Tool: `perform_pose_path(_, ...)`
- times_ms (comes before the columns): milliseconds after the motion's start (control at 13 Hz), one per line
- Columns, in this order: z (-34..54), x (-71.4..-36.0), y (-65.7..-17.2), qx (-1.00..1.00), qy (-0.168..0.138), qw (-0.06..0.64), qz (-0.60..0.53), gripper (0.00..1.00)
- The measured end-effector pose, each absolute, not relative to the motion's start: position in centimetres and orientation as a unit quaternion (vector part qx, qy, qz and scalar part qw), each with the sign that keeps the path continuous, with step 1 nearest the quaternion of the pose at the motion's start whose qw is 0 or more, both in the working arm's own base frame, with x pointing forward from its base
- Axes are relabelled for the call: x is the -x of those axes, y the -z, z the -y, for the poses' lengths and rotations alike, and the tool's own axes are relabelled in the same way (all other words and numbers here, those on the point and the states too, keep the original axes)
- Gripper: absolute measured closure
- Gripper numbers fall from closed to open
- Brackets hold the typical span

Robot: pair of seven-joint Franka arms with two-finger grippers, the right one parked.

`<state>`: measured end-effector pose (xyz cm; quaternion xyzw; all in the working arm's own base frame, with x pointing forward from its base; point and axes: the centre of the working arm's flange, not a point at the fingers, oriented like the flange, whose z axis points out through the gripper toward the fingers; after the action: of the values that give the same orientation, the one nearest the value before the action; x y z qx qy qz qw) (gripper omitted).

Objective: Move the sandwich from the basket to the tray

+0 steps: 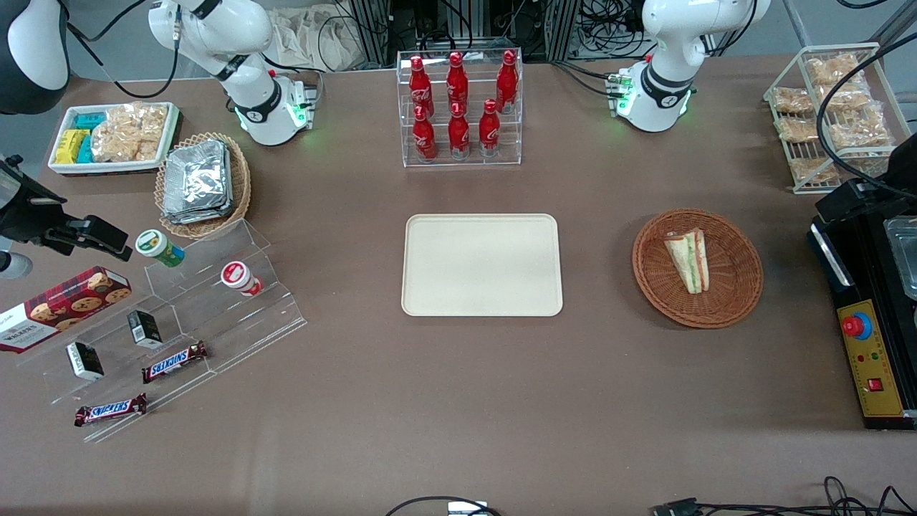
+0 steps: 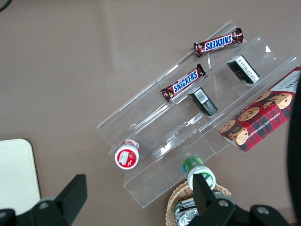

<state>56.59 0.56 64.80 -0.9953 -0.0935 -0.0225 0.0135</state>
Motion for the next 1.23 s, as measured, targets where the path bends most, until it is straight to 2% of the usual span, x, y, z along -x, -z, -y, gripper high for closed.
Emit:
perform_pose_path(385, -0.6, -56.3, -65.2, 0.995, 0.023, 0.014, 0.094, 0.00)
perform_pose_path(846, -0.6, -55.8, -64.5, 0.995, -0.005, 0.016, 0.094, 0.00)
perform_pose_path(1231, -0.7, -57.5, -60.7, 0.995, -0.020, 0.015, 0.095, 0.00)
